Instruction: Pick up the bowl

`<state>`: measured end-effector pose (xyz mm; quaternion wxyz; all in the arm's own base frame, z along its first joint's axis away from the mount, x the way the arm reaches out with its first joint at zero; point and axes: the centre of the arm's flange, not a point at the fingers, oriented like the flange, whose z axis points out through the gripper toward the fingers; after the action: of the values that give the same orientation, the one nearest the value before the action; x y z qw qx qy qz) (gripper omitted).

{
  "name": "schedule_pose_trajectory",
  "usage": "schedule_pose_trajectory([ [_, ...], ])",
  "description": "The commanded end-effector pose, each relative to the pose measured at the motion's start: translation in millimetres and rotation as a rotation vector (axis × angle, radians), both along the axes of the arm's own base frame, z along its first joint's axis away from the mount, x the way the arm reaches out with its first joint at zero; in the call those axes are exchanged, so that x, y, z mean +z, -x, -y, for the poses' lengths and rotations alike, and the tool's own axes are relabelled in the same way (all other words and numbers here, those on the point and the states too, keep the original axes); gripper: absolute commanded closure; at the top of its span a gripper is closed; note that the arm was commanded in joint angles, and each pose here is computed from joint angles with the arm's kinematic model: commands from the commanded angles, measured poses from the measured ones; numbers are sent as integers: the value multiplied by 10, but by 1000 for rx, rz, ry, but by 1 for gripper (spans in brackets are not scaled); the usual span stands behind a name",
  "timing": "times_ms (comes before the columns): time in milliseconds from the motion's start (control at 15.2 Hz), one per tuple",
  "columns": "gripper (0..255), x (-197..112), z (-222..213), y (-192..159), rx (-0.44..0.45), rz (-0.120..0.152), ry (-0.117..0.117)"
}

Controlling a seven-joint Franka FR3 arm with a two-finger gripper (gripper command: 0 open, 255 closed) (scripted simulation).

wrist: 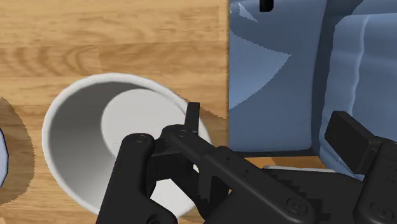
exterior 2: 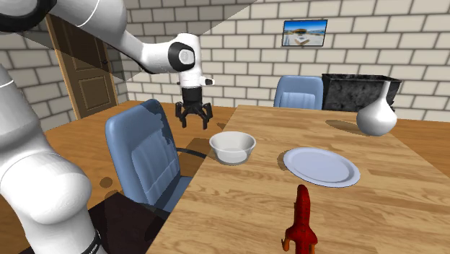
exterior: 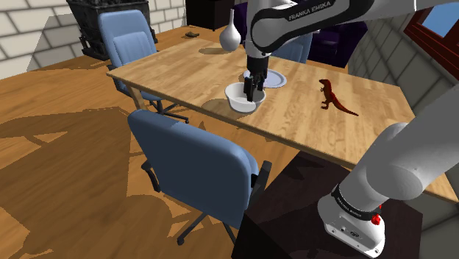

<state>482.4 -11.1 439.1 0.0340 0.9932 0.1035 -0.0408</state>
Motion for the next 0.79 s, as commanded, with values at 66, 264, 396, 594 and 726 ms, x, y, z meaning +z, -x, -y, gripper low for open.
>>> schedule_pose_trajectory([
  [66,0,-145,40,-333,25,25,18],
  [264,0,-291,70,-657,48,48,36],
  [396,0,-353,81,-803,58,59,44],
  [594,0,-512,81,-803,58,59,44],
  [726,0,-617,81,-803,58,59,44],
])
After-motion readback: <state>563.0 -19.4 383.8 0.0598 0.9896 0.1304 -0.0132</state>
